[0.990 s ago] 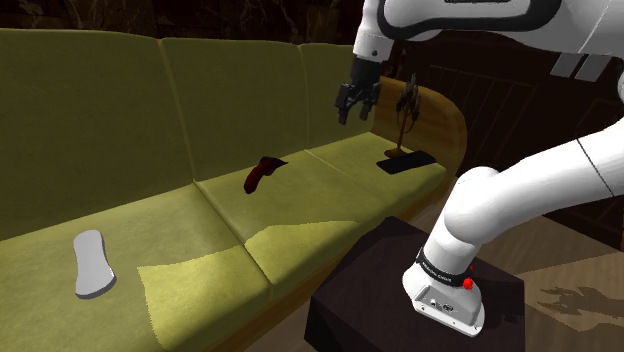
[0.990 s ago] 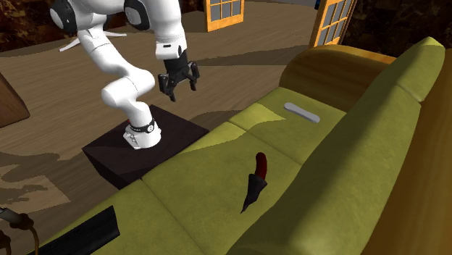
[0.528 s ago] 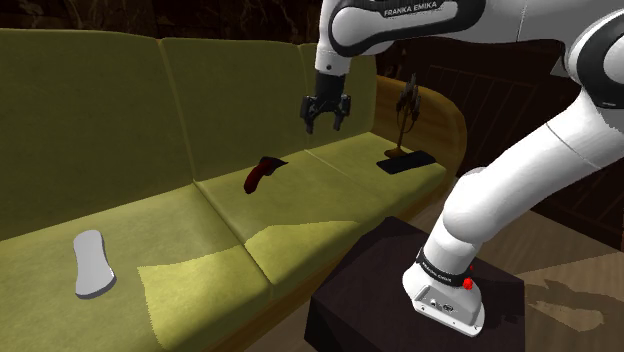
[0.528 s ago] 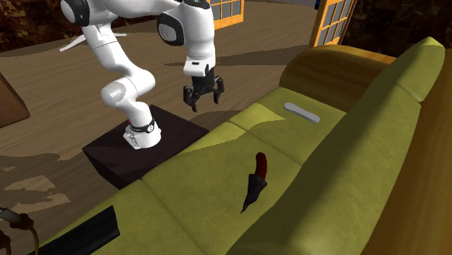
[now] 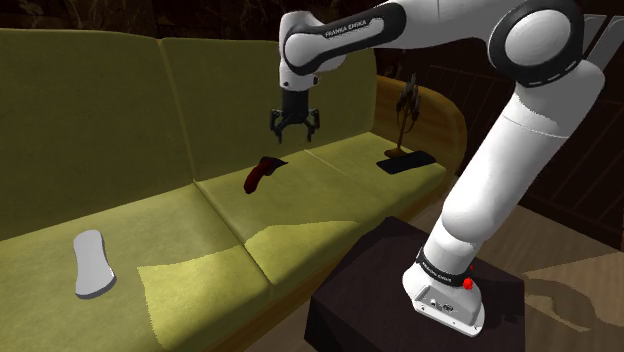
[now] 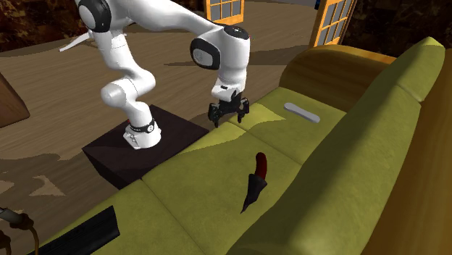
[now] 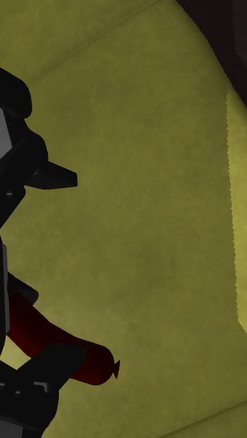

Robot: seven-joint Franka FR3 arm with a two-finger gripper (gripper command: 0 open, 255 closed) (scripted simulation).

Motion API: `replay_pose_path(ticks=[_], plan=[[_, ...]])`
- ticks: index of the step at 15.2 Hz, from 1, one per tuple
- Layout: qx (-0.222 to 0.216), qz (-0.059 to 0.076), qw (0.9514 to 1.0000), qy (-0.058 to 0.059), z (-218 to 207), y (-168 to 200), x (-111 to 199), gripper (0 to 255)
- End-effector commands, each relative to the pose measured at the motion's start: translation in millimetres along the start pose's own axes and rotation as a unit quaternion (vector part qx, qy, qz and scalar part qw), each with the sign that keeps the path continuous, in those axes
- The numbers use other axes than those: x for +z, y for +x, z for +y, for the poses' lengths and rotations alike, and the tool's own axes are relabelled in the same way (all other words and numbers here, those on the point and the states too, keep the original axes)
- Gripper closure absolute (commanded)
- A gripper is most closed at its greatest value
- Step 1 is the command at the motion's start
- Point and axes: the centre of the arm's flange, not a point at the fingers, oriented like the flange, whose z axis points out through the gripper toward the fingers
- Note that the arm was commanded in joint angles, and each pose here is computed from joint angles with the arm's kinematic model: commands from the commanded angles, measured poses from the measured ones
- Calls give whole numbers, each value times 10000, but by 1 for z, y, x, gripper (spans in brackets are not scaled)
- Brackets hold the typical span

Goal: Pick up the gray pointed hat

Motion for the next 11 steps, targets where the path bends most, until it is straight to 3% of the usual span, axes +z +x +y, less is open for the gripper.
replay_pose_path(ticks=[1, 6, 11], plan=[[328, -84, 9994, -52, -16, 20, 15, 0], [1098, -282, 9934, -176, -50, 72, 51, 0], [1861, -479, 9809, -300, -75, 127, 91, 0]])
